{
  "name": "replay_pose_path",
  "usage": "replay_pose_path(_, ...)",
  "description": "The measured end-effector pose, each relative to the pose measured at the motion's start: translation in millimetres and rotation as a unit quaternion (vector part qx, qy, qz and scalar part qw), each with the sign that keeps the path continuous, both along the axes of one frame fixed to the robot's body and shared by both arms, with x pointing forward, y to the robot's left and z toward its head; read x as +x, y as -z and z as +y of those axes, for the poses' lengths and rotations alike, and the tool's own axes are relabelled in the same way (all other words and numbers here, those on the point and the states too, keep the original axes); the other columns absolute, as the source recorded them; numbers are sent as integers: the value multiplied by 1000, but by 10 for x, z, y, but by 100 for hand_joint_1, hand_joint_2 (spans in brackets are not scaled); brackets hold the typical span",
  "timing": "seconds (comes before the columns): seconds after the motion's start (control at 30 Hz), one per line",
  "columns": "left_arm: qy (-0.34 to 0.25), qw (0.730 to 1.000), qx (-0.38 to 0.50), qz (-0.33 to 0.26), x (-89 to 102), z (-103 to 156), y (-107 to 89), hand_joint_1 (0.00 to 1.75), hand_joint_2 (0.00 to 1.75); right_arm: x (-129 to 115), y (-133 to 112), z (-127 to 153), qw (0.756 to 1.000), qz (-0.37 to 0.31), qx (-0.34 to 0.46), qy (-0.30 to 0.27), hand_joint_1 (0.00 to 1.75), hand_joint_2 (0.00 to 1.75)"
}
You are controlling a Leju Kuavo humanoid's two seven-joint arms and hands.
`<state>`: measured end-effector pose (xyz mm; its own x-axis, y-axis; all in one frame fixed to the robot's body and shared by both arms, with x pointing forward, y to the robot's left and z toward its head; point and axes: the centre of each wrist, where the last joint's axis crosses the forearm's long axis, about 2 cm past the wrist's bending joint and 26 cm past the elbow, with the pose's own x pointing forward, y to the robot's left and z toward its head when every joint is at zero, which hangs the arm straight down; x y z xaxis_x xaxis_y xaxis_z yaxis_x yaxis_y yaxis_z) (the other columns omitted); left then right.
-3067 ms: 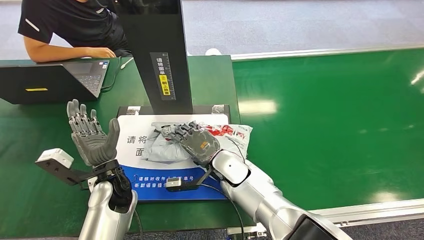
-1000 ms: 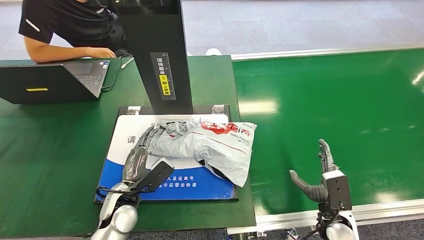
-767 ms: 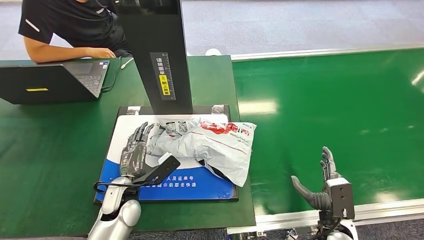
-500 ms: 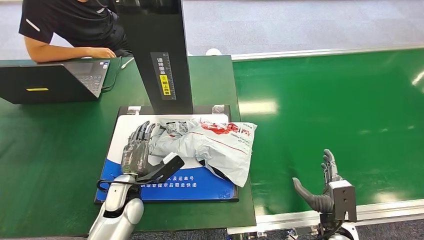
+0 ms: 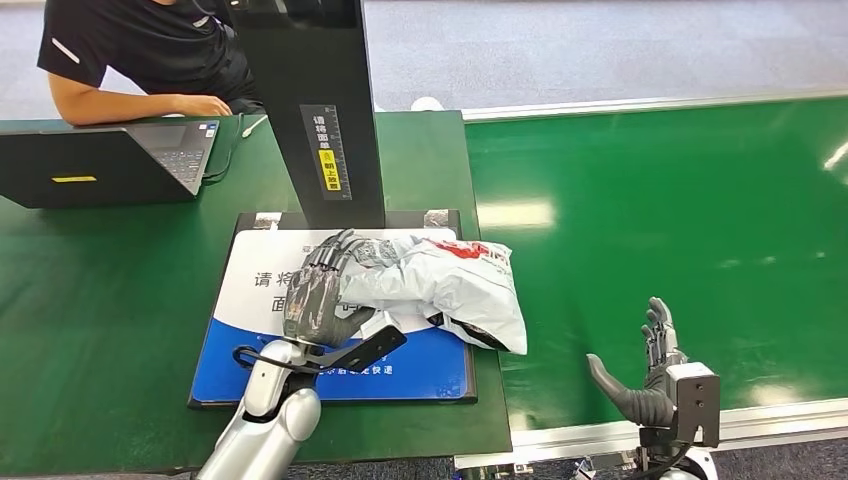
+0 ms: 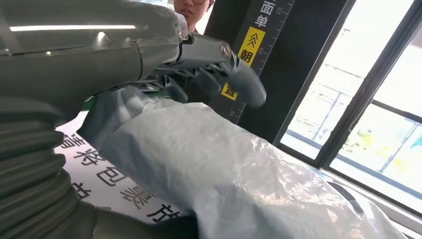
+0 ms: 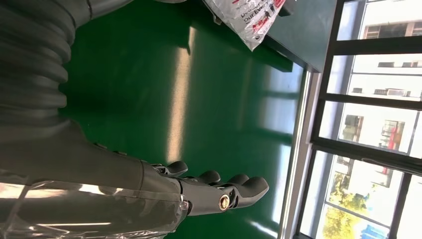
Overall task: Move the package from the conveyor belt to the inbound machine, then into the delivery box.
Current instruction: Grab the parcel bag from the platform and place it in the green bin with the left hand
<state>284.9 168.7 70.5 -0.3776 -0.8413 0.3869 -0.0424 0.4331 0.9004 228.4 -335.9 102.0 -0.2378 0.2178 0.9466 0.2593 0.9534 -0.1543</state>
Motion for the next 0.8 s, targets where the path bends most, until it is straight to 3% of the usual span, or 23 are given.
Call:
replay_pose_path(0.6, 12, 1000, -14, 14, 15, -20, 82, 175, 175, -6, 18, -26, 1000, 1, 5, 6, 0, 175)
replay_pose_path(0.8, 12, 999, -11, 47, 34, 4, 150, 175, 175, 14, 16, -26, 1000, -1, 7, 6, 0, 175)
